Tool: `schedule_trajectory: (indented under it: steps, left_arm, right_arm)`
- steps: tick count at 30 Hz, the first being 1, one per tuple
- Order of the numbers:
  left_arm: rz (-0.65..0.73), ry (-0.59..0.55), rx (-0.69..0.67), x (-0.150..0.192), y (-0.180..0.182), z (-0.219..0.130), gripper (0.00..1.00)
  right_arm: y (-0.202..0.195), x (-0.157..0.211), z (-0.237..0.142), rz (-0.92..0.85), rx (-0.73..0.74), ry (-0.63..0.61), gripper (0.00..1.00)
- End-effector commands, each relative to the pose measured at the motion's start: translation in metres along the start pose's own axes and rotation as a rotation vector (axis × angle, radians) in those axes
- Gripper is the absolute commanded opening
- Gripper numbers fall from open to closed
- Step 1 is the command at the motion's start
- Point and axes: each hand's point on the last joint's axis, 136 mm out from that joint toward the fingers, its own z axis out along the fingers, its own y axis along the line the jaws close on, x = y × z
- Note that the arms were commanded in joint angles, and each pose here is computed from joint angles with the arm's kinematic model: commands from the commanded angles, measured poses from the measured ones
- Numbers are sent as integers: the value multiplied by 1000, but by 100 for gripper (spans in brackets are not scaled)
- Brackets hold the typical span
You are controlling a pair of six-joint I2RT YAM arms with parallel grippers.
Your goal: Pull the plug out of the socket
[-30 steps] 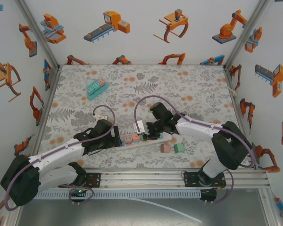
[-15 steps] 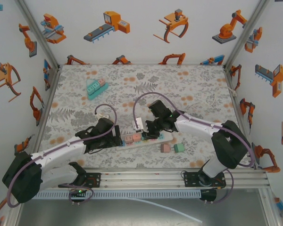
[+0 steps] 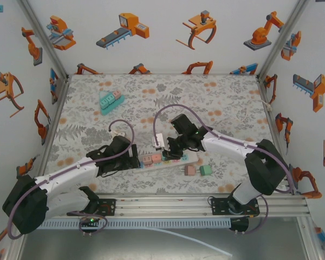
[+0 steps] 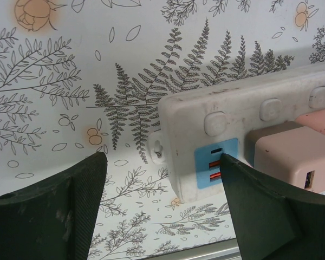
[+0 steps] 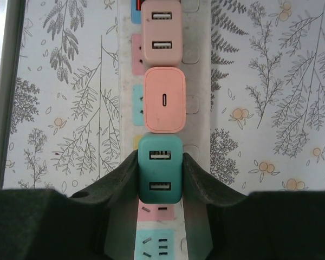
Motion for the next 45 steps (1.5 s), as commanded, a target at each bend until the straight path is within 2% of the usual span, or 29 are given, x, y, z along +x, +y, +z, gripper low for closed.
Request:
schedule_trajectory:
  steps: [1,10,13,18,21,25,32,37,41,45]
  left_arm:
    - [72,66,-136,22,33,0,77]
    - [70,-11,-78,2,20,-12,77]
    - [85,-59,-26,-11,8,-22,77]
    - [157,-125,174,-27,-29,-44,77]
    - [200,-170,313,-30,-50,-61,77]
    - [246,-226,493,-33,-76,-86,77]
    - [338,-264,749,-28,-114,-124,79]
    - [374,-270,826,-25,-126,-135,85]
    - [375,-284,794,-27,-122,-131,93]
    - [364,-288,759,-28,-117,-125,98]
  right_arm:
    - [0,-48,-21,-77,21,-132,10]
    - [1,-60,-50,-14,117,-168,10]
    - [-8,-68,-66,108,185,-219,10]
    - [-45,-68,-104,462,378,-313,9]
    - [-69,-47,-132,745,508,-357,7]
    - [-84,-7,-166,1089,568,-438,6]
    - [-72,62,-202,1427,642,-573,7]
    - [-47,116,-215,1621,726,-644,6]
    - [-20,161,-222,1775,824,-644,5]
    - [-2,187,-222,1876,877,-659,5]
